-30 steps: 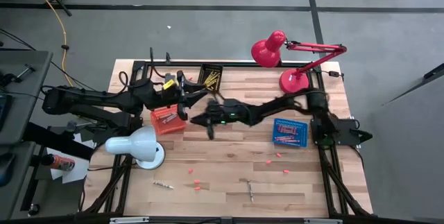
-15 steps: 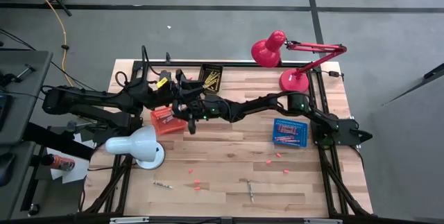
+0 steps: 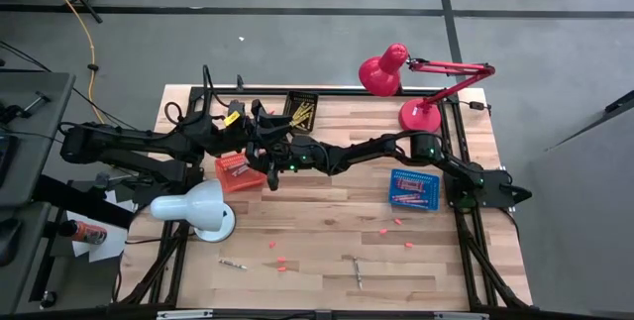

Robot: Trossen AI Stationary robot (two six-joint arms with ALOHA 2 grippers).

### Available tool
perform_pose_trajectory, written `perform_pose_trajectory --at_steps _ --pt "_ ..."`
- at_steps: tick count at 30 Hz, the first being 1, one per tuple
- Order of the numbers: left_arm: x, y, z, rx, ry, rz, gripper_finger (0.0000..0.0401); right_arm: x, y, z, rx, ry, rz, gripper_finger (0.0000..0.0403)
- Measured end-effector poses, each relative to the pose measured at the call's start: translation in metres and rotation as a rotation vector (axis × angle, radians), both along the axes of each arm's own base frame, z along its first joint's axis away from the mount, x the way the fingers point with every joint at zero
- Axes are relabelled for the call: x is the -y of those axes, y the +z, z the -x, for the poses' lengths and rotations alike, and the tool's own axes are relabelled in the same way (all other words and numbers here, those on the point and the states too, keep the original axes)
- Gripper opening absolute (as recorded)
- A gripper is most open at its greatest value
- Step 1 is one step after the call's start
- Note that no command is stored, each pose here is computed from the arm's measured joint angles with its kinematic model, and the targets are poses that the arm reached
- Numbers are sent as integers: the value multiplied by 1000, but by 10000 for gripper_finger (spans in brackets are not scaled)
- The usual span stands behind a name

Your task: Sort crayons

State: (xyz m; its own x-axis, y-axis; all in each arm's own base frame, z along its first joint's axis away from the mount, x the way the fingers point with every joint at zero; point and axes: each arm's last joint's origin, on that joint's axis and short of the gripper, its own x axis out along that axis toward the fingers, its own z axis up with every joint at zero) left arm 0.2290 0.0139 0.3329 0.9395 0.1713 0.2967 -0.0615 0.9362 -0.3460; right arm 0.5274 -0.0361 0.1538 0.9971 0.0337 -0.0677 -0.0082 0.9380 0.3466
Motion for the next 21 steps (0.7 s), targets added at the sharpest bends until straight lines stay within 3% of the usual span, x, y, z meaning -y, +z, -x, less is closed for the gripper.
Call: perform_pose_trajectory --at_steps 4,9,14,21 --pt "0 0 0 0 0 0 124 2 0 0 0 21 -2 147" --pt "0 2 1 23 1 5 124 15 16 6 -18 196 -43 168" --pt "0 6 3 49 2 8 124 33 35 20 -156 366 -62 166" --pt "1 22 11 243 -71 69 124 41 60 58 -438 480 30 165"
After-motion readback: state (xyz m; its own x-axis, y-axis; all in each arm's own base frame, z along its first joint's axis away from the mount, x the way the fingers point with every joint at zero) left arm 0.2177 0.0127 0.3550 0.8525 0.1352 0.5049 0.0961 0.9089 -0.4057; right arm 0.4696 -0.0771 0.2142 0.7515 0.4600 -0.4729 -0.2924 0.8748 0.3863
